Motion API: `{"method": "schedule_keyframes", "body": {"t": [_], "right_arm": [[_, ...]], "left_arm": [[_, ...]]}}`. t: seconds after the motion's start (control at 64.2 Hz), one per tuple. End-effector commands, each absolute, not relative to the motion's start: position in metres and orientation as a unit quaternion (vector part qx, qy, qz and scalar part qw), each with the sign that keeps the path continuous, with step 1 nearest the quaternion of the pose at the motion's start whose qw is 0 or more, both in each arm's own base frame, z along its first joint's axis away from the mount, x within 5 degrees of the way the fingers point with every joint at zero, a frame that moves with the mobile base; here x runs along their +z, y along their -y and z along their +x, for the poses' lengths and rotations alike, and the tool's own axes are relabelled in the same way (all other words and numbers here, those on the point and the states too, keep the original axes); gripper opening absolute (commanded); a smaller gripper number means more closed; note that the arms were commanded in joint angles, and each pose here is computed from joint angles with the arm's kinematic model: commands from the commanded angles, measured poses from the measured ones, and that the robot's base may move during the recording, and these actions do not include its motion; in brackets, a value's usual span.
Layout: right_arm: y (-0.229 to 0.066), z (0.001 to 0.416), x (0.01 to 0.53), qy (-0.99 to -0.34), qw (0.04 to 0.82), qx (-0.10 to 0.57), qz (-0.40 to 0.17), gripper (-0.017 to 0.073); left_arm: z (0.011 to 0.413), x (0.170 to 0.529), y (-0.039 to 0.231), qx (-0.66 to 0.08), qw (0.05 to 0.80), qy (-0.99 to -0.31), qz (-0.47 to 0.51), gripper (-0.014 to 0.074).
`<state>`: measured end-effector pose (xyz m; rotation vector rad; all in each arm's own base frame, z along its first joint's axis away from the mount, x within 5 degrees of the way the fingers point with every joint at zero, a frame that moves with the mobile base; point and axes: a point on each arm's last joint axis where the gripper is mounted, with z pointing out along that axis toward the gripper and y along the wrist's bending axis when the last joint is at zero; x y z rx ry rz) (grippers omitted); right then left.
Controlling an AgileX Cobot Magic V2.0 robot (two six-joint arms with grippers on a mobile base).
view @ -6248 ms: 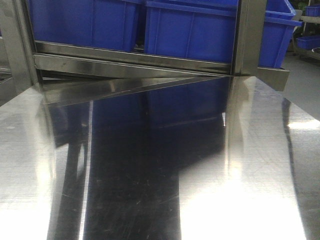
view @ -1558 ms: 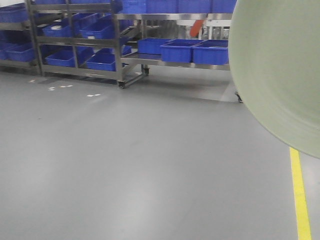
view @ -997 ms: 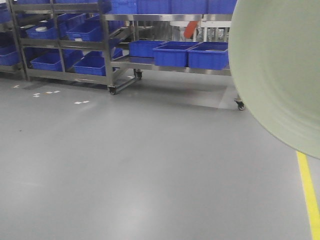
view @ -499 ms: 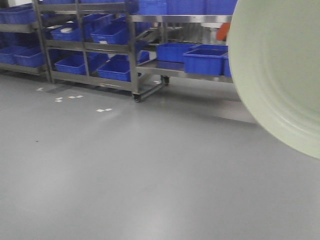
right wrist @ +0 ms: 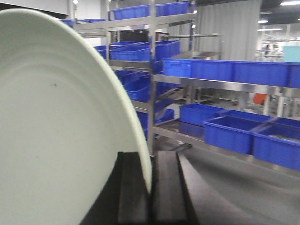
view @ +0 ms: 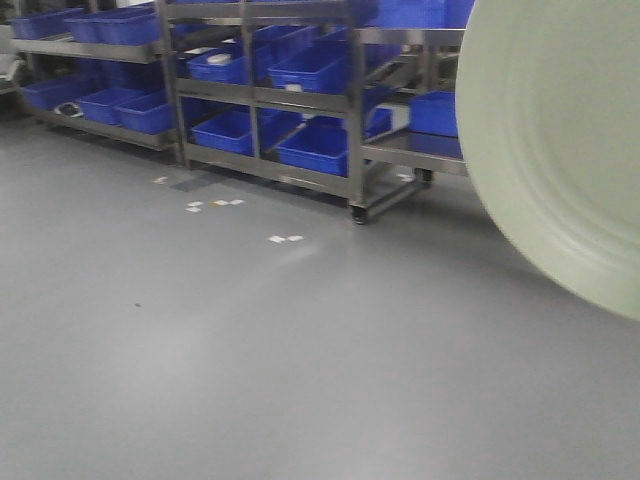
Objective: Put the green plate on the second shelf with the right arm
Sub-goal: 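Drive the base to the shelf of blue bins, holding the plate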
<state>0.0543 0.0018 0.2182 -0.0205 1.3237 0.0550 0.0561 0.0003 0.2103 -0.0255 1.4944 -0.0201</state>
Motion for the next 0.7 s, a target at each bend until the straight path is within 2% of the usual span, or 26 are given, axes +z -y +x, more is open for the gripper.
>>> {"method": "schedule_keyframes", "body": {"t": [0.0,0.686], "right_arm": [[0.0000,0.0507,0.2361,-0.564,0.825,0.025,0.001,0.0054],[0.0000,0.0507,0.2361,-0.564,0.825,0.025,0.001,0.0054]], "left_arm": [[0.0571,0.2037,-0.0001,-0.014,0.748,-0.664,-0.014,0.0130],[0.0571,0.2037,-0.0001,-0.014,0.748,-0.664,-0.014,0.0130]]}}
